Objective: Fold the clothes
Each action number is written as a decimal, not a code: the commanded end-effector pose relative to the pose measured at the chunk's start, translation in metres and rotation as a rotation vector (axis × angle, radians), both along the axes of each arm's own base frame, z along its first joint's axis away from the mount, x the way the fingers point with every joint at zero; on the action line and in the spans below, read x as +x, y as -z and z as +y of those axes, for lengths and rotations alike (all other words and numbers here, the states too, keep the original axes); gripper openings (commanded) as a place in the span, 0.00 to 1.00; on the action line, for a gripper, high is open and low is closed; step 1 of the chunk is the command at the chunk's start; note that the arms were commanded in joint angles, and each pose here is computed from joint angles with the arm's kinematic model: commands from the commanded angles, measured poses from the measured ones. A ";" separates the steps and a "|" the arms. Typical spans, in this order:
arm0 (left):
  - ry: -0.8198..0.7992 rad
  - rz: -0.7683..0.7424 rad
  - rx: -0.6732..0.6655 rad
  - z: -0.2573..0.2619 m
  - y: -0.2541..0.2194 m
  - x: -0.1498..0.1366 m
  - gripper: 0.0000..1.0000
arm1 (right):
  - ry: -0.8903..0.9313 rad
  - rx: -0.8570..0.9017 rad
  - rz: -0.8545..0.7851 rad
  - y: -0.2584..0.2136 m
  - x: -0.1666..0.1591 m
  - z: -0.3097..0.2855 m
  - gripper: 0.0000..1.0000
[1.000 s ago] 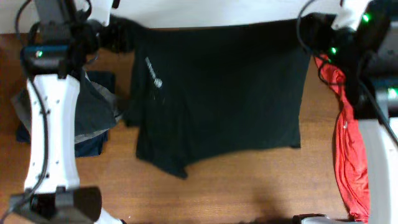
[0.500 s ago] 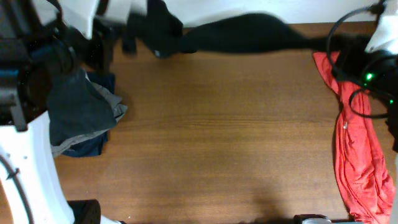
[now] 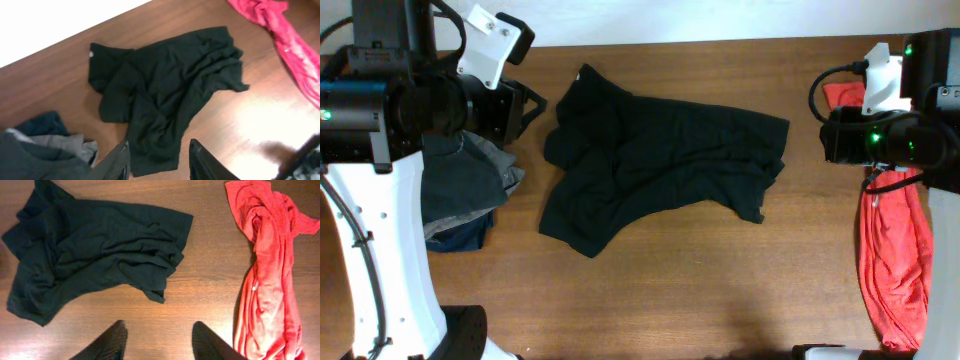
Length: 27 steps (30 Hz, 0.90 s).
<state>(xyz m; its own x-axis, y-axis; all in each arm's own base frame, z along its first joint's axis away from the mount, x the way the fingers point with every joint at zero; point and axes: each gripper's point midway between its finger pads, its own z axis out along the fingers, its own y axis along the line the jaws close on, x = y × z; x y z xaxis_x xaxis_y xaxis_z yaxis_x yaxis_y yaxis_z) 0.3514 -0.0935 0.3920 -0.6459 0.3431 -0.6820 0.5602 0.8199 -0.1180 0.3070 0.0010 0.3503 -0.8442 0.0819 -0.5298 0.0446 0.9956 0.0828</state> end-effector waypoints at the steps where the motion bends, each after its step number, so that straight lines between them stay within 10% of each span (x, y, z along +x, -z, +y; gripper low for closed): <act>1: -0.058 -0.019 0.086 0.016 0.002 0.003 0.40 | 0.019 -0.008 -0.012 -0.003 -0.001 -0.004 0.55; 17: -0.261 0.323 0.166 0.044 0.085 0.012 0.41 | -0.030 0.127 0.420 0.099 0.019 0.017 0.62; 27: -0.450 0.305 0.210 0.075 0.069 -0.064 0.50 | -0.046 0.084 0.054 0.006 -0.063 0.017 0.68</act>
<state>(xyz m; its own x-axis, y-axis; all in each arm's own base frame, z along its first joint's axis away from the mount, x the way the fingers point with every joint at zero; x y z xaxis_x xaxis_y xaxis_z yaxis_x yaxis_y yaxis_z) 0.3182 -0.0330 0.3237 -0.8986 0.1728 -0.4033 0.2157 0.9744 -0.0631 0.2819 0.0188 0.3080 -0.9423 0.0821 -0.3246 0.0272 0.9850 0.1703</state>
